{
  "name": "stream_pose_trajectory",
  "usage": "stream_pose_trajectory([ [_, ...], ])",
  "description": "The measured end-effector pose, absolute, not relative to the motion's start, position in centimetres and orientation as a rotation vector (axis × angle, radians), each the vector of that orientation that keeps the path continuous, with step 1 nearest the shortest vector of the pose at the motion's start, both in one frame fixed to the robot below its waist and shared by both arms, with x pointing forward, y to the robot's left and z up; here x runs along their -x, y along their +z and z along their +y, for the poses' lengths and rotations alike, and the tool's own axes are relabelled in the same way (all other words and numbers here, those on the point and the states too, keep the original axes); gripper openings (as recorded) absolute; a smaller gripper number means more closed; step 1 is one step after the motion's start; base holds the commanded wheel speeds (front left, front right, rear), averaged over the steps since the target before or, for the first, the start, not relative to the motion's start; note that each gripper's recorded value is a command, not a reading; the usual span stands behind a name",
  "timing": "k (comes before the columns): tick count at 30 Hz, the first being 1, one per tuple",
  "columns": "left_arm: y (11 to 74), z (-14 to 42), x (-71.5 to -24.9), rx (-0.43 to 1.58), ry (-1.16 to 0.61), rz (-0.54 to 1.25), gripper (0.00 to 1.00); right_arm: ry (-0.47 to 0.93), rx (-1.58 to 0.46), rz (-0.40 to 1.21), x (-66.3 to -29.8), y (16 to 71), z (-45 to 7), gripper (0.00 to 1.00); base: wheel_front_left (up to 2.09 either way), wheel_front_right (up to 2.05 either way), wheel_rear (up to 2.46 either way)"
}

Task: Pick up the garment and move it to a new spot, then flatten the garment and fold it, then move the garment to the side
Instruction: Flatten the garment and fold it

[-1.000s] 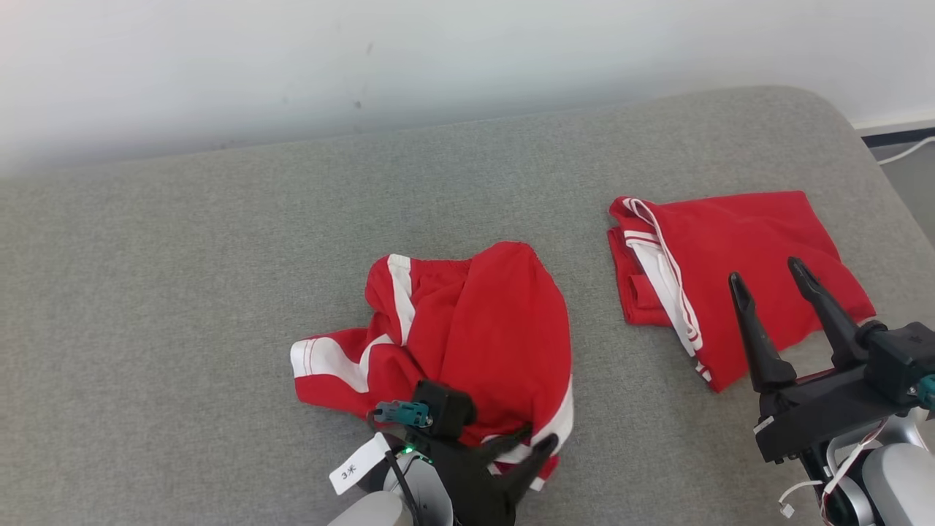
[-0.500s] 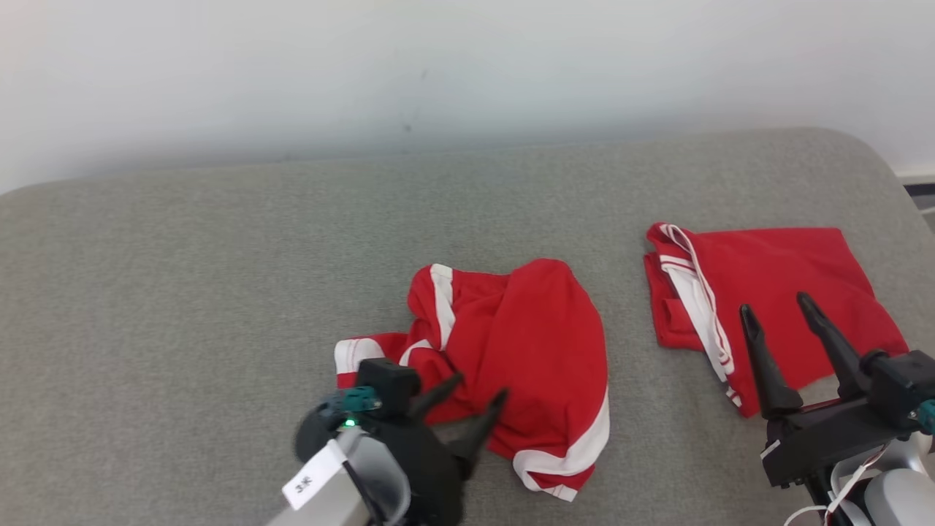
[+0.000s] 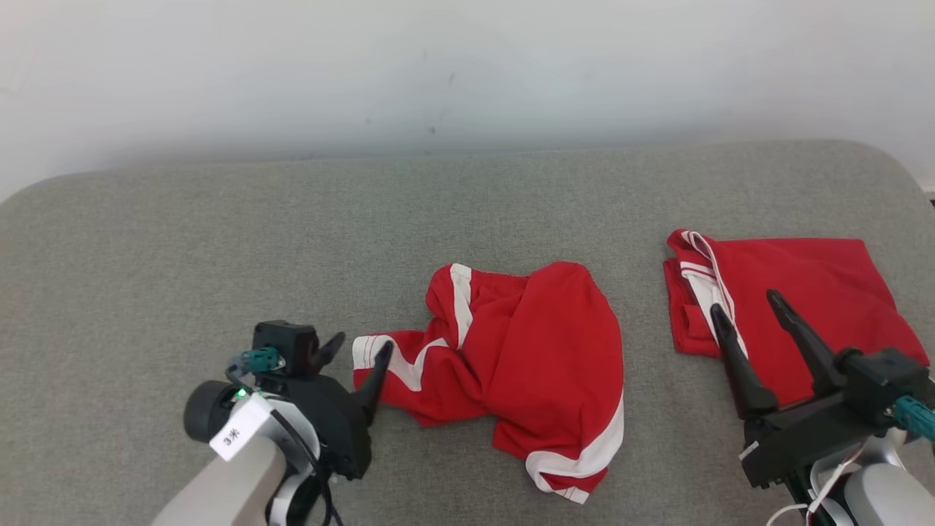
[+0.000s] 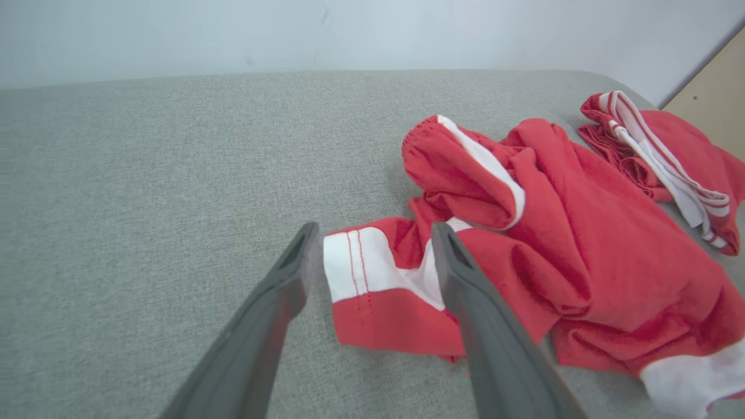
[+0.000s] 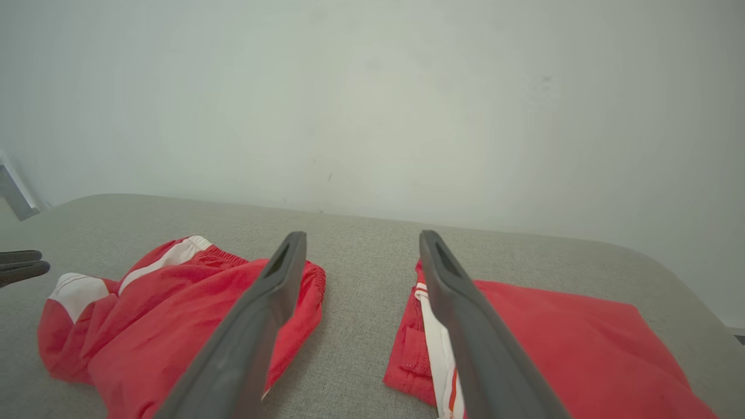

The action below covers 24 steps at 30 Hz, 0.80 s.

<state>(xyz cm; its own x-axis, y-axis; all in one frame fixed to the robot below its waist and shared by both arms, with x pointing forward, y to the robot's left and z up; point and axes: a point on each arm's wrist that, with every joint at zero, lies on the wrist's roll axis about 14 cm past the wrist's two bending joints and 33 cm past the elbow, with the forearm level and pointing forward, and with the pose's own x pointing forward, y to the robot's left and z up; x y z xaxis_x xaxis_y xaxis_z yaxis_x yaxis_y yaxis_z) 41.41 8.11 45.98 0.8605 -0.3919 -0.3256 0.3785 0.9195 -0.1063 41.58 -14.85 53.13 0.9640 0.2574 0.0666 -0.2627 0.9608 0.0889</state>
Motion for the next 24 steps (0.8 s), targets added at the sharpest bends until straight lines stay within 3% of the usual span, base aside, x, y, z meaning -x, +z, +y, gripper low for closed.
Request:
stream_pose_trajectory([
  [6, 43.6, 9.9, -41.9, -0.003, -0.352, 0.441, 1.0, 0.264, -0.097, -0.066, -41.9, 53.5, -15.0, 1.0, 0.0, 0.0, 0.0],
  [14, 42.2, 7.3, -42.1, 0.044, -0.397, 0.503, 1.0, 0.214, -0.08, -0.041, -41.9, 52.7, -17.0, 1.0, 0.0, 0.0, 0.0],
  [15, 42.1, 7.3, -42.1, 0.034, -0.399, 0.507, 0.59, 0.212, -0.079, -0.04, -41.9, 52.7, -17.1, 1.0, 0.0, 0.0, 0.0],
  [18, 41.7, 7.7, -42.1, 0.029, -0.39, 0.52, 0.0, 0.213, -0.08, -0.038, -41.9, 52.6, -17.1, 1.0, 0.0, 0.0, 0.0],
  [24, 42.2, 7.6, -42.2, 0.034, -0.386, 0.507, 0.0, 0.239, -0.076, -0.03, -42.1, 52.4, -16.3, 1.0, 0.0, 0.0, 0.0],
])
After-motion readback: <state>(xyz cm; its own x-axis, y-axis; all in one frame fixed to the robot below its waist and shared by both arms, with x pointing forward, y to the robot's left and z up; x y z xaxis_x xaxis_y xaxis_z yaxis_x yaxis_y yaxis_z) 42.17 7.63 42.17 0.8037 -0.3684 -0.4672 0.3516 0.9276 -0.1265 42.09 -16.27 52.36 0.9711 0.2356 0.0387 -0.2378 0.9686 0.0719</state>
